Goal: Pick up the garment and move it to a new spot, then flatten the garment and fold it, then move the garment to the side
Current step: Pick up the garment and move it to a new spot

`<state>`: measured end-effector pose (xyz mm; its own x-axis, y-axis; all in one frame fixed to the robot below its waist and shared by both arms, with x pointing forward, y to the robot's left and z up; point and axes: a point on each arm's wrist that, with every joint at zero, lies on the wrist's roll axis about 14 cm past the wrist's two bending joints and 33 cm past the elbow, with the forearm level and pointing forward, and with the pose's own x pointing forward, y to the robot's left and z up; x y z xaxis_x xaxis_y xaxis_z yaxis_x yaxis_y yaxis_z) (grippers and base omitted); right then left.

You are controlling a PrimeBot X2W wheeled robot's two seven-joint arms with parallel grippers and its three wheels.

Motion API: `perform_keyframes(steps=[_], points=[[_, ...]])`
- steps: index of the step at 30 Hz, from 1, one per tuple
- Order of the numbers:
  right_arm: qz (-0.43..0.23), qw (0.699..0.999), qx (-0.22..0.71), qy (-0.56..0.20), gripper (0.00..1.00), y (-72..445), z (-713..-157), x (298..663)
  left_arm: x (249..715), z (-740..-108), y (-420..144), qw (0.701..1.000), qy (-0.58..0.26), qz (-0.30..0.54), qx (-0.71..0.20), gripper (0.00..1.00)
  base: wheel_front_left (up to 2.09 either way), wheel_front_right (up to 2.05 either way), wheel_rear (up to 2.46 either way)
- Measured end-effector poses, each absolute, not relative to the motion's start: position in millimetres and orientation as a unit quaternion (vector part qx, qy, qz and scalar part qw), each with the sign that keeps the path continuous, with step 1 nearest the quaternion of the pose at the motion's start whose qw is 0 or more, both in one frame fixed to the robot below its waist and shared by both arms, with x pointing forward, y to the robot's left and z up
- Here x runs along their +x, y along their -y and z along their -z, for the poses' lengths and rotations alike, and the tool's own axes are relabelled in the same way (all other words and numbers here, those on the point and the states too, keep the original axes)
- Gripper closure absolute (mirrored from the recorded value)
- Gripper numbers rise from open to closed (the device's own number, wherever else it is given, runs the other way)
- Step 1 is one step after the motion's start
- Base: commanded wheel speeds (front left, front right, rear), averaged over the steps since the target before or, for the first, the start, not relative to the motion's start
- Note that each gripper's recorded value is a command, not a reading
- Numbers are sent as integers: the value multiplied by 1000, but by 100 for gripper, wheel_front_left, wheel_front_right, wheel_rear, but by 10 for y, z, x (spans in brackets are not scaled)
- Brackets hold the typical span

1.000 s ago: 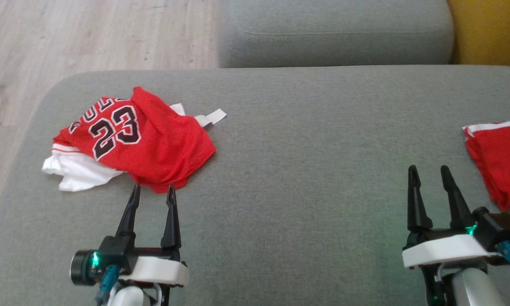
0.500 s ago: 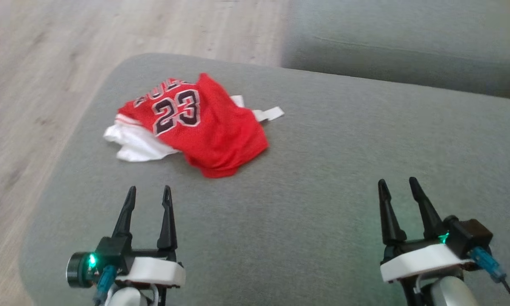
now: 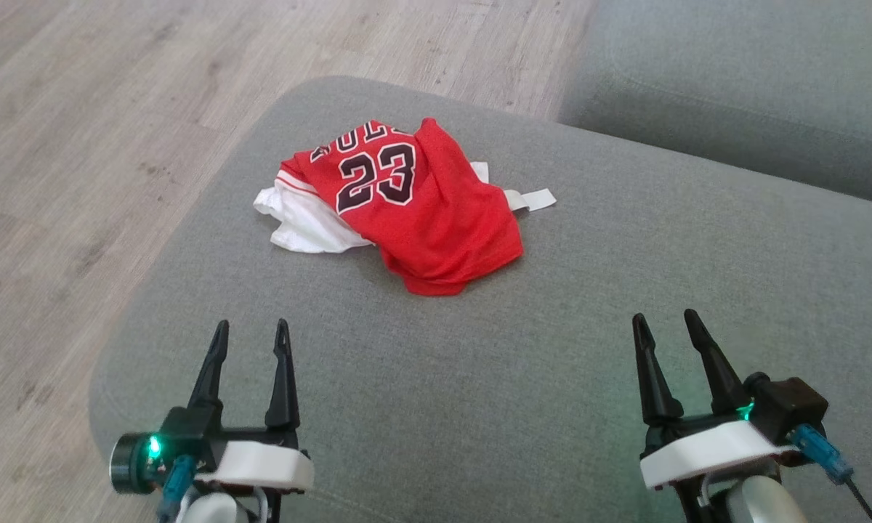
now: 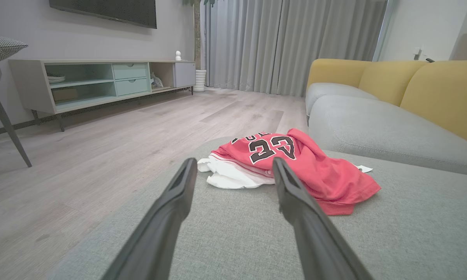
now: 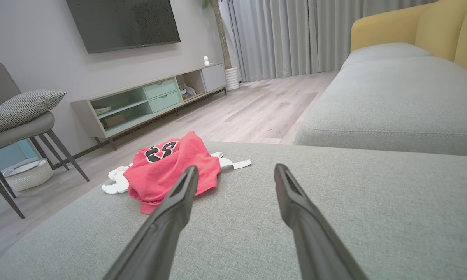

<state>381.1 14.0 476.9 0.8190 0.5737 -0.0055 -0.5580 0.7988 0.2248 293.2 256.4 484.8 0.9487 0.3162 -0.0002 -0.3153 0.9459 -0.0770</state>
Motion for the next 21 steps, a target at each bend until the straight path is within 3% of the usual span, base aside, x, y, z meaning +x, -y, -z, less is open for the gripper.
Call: perform_keyframes(steps=[10, 21], points=[[-282, 951, 113, -57, 0, -43, -4594, 3882, 3083, -4600, -2353, 993, -41, -110, -20, 0, 0, 0, 0], [-237, 963, 119, -47, 0, 192, -4512, 4308, 3972, -4253, -1789, 980, -166, 82, 70, 0, 0, 0, 0]])
